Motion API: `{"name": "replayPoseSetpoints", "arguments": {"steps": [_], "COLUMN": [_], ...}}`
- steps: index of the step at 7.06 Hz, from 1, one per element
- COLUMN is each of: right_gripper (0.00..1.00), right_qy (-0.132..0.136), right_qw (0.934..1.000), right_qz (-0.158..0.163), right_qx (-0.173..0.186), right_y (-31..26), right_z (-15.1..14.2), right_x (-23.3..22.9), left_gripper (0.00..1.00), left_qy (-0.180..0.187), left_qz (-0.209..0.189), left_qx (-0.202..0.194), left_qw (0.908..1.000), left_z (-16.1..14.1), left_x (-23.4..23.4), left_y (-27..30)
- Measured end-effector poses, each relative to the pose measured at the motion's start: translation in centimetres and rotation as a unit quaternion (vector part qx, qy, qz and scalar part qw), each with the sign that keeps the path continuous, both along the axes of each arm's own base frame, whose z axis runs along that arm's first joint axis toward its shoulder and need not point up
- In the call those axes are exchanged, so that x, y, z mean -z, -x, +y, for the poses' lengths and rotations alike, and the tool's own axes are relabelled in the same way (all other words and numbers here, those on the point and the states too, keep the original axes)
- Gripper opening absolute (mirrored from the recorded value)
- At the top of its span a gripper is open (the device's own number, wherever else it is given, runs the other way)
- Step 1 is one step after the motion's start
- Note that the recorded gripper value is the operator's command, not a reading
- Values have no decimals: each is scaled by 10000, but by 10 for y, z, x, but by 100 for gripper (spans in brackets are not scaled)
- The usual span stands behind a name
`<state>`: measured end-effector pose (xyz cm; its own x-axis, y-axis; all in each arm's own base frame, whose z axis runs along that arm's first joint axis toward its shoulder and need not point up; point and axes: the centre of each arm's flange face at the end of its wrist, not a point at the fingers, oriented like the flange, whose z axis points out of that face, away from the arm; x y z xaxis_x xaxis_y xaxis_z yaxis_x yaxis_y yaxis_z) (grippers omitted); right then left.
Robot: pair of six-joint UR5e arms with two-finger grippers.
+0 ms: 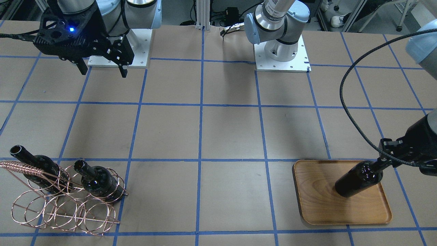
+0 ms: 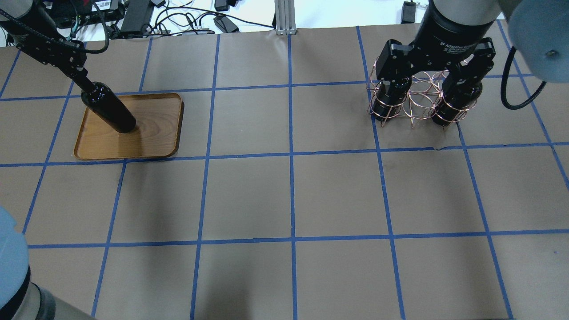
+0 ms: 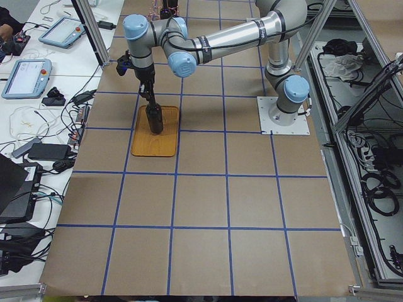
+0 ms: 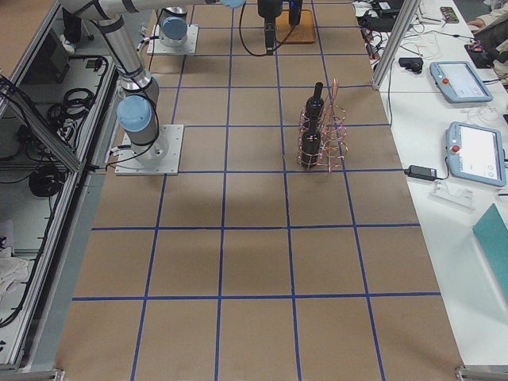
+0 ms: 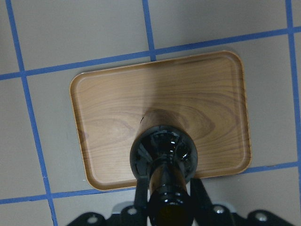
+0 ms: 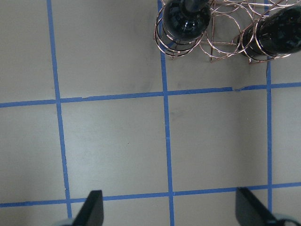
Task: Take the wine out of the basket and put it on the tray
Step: 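Open the left gripper and raise it away from the bottle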
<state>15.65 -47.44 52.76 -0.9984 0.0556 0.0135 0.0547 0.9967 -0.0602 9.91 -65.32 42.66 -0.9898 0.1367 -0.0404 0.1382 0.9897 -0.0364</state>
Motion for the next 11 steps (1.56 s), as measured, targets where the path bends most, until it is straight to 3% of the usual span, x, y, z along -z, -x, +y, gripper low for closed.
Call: {"name": "replayPoseSetpoints", "arguments": {"steps": [1, 2, 3, 5, 8, 11], "right_gripper": [100, 100, 100, 100, 100, 100], "right_qy": [-6, -10, -11, -13, -13, -13], "right_qw": [10000, 10000, 10000, 10000, 10000, 10000], "right_qz": [1, 1, 1, 1, 2, 7], "right_qx": [-4, -5, -6, -13, -18, -30], "right_y": [0, 0, 0, 0, 0, 0], "right_z": [0, 0, 0, 0, 0, 0], "right_x": [1, 1, 2, 2, 2, 2], "left_gripper": [30, 46, 85, 96, 100, 97], "left_qy": [47, 58, 49, -13, 7, -300], "left_qz": [-10, -11, -9, -10, -31, 42], "left_qx": [3, 4, 6, -3, 3, -102], "left_qw": [10000, 10000, 10000, 10000, 10000, 9995], "left_z": [-2, -2, -2, 0, 19, 96], "left_x": [1, 2, 4, 5, -30, -108], "left_y": [-1, -1, -1, -1, 11, 60]}}
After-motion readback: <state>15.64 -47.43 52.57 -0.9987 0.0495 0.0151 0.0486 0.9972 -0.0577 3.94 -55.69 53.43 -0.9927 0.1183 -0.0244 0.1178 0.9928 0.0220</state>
